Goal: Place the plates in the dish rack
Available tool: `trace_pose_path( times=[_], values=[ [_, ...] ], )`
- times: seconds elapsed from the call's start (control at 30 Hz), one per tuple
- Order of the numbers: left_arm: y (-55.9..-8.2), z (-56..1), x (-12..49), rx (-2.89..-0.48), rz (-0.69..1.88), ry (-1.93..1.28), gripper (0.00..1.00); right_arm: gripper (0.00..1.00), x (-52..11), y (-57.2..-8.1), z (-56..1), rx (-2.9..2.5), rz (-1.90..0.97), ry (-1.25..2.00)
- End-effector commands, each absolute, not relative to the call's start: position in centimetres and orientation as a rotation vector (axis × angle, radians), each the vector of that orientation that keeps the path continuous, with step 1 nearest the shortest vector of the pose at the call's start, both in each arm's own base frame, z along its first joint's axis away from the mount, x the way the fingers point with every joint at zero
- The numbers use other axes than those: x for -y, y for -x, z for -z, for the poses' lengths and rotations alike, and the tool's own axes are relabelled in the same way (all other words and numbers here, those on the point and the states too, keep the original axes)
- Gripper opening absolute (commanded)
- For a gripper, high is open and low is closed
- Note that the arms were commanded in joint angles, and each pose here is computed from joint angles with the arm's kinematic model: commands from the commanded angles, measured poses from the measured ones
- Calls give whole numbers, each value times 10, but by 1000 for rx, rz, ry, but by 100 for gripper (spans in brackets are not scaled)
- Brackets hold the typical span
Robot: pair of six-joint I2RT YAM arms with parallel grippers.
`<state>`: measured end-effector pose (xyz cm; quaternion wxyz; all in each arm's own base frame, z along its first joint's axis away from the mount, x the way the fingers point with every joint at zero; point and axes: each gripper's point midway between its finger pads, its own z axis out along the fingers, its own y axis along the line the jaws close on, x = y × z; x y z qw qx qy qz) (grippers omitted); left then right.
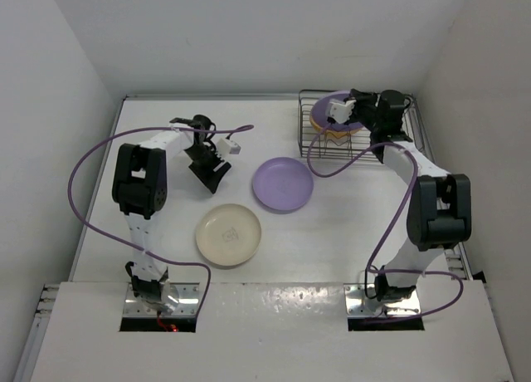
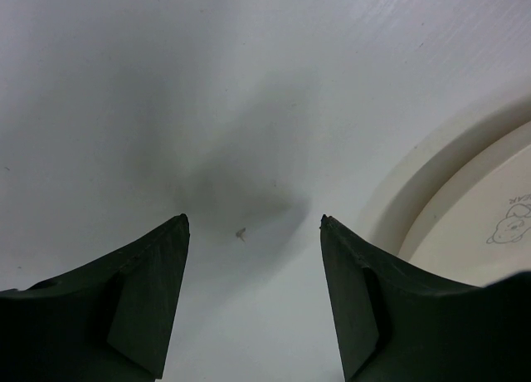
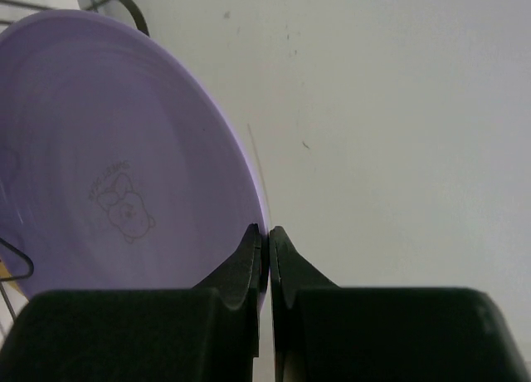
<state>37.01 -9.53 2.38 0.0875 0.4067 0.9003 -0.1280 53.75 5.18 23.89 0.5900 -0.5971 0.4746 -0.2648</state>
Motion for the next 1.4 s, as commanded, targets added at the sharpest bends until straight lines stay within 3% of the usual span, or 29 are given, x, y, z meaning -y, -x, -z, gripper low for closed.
trace_pose_path(
  times=[0.0, 0.17, 0.3, 0.4, 0.5, 0.57, 0.6, 0.7, 0.8, 1.03, 1.13, 1.17, 1.2, 1.23, 1.27, 1.37],
  values=[
    [-372, -29, 91, -2685, 393, -1204, 69, 0, -47, -547, -269, -1030, 762, 1317],
    [-376, -31, 92, -2675, 388, -1203, 69, 0, -49, -549, -281, -1019, 790, 1251],
    [-375, -32, 95, -2668, 413, -1201, 69, 1, -66, -541, -257, -1020, 714, 1334],
    [-374, -35, 101, -2652, 464, -1197, 69, 15, -60, -532, -232, -1096, 653, 1322],
    [-362, -42, 110, -2619, 576, -1247, 70, 35, -61, -528, -241, -1089, 666, 1286],
    [-352, -46, 115, -2582, 622, -1333, 70, 43, -62, -526, -248, -1091, 661, 1258],
    [-346, -52, 115, -2556, 631, -1363, 70, 53, -60, -525, -249, -1099, 660, 1243],
    [-320, -48, 121, -2539, 675, -1508, 71, 72, -57, -519, -275, -1093, 654, 1139],
    [-300, -40, 127, -2545, 701, -1601, 71, 84, -56, -512, -289, -1106, 652, 1058],
    [-278, -21, 135, -2567, 713, -1619, 70, 89, -62, -474, -284, -1211, 534, 909],
    [-268, -13, 147, -2572, 750, -1632, 59, 89, -64, -452, -291, -1247, 451, 823],
    [-262, -11, 148, -2579, 758, -1647, 50, 89, -65, -444, -283, -1277, 406, 797],
    [-265, -9, 147, -2573, 736, -1650, 37, 89, -70, -436, -280, -1298, 366, 789],
    [-265, -10, 147, -2582, 736, -1639, 7, 89, -72, -432, -279, -1309, 344, 784],
    [-262, -10, 144, -2600, 727, -1646, 0, 89, -78, -423, -273, -1343, 281, 777],
    [-274, -36, 146, -2543, 688, -1667, 0, 93, -108, -396, -268, -1439, 32, 841]
  ],
)
